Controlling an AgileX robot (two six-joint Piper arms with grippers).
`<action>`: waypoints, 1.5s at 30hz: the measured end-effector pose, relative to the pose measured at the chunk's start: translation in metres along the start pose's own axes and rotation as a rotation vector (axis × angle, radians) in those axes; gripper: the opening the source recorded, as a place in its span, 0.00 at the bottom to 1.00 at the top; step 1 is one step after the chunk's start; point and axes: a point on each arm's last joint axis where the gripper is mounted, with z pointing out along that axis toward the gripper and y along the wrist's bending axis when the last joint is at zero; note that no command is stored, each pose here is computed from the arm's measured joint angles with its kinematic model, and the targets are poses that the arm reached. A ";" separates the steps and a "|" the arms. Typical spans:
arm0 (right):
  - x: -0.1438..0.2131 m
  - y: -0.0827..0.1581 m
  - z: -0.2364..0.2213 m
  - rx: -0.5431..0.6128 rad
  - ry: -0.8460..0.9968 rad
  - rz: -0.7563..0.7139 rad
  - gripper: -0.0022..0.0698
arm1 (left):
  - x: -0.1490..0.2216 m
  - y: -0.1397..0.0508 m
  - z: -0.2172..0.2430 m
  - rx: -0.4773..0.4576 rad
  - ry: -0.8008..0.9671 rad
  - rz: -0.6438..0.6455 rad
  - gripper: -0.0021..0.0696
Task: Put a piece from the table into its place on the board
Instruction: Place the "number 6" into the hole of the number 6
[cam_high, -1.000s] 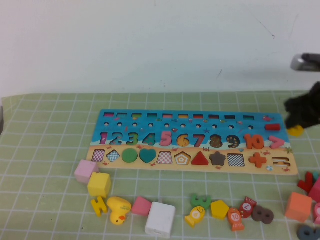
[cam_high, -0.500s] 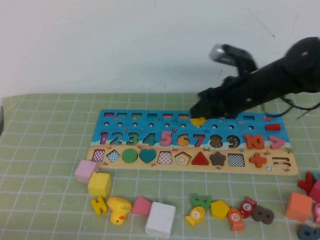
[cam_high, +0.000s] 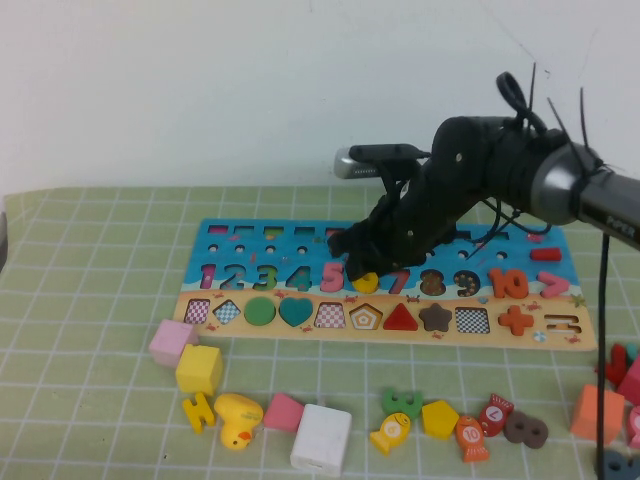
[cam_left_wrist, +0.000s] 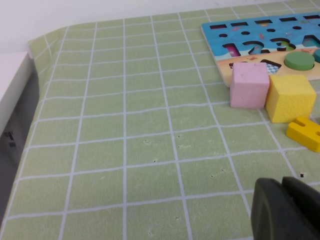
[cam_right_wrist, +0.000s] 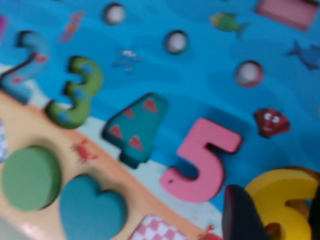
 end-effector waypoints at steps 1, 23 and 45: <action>0.001 0.000 0.002 0.012 0.011 0.015 0.41 | 0.000 0.000 0.000 0.000 0.000 0.000 0.03; 0.003 -0.001 0.005 0.062 0.031 0.087 0.42 | 0.000 0.000 0.000 0.000 0.000 0.000 0.03; -0.015 0.007 -0.019 0.070 0.030 0.140 0.59 | 0.000 0.000 0.000 0.000 0.000 0.005 0.03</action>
